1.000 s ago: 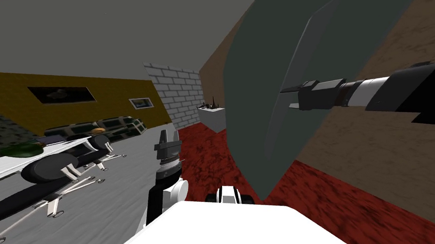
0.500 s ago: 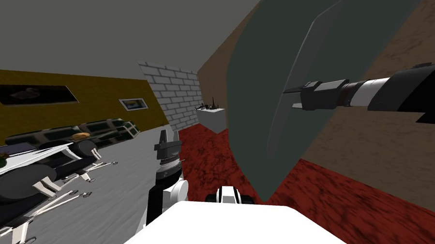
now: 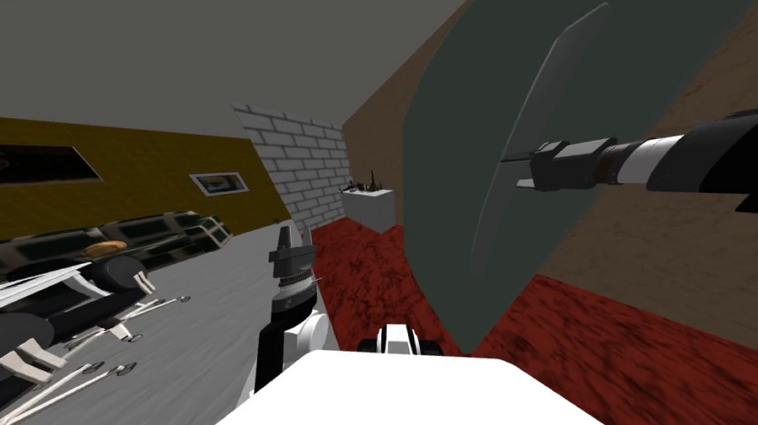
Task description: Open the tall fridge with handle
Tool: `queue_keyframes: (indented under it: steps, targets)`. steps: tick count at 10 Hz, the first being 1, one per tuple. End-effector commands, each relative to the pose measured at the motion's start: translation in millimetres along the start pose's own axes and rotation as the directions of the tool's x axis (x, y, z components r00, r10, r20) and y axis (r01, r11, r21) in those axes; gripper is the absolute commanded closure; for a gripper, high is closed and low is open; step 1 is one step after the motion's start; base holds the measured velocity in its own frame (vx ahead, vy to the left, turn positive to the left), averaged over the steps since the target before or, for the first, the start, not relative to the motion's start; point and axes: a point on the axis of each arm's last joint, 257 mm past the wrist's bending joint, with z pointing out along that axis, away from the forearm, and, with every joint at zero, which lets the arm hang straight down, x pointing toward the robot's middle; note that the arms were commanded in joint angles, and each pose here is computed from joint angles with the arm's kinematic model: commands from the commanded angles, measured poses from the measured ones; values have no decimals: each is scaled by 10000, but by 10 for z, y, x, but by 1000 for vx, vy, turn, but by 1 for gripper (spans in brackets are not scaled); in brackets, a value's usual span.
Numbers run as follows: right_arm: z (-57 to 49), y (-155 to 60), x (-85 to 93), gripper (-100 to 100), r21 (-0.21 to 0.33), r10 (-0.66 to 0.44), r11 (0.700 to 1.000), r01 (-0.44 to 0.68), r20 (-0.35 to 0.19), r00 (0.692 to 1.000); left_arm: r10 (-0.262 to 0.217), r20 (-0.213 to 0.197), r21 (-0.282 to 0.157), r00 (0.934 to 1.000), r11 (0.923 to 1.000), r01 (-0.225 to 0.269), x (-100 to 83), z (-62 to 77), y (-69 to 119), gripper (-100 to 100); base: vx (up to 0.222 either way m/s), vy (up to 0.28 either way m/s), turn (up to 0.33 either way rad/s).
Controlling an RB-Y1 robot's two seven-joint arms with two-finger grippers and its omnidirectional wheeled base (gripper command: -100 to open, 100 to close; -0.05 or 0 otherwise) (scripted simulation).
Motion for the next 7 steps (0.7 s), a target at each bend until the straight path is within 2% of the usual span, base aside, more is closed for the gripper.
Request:
queue_keyframes:
  steps: [1, 2, 3, 5, 6, 7]
  targets:
    - [-19, 40, 178, 100, -29, 205, 9998, -206, -418, 9989, 1, -1, 0, 10000, 10000, -1, 0, 0, 0, 0, 5, 321, -102]
    - [-29, 96, 258, 100, -148, 230, 9996, -240, -602, 9979, 1, 0, 0, 10000, 10000, -1, 0, 0, 0, 0, -14, 384, -148]
    - [-29, 96, 258, 100, -148, 230, 9996, -240, -602, 9979, 0, 0, 0, 10000, 10000, 0, 0, 0, 0, 0, 14, 346, -91]
    - [-54, 209, 415, 100, -389, 272, 9988, -311, -969, 9949, 1, 0, 0, 10000, 10000, -1, 0, 0, 0, 0, 19, 390, -146]
    - [-54, 209, 415, 100, -389, 272, 9988, -311, -969, 9949, 0, 1, 1, 10000, 10000, 0, 0, 0, 0, 0, 5, 355, -72]
    - [-42, 214, 358, 100, -468, 105, 9988, -144, -837, 9964, 0, -1, 1, 10000, 10000, 0, 0, 0, 0, 0, 10, 145, -15]
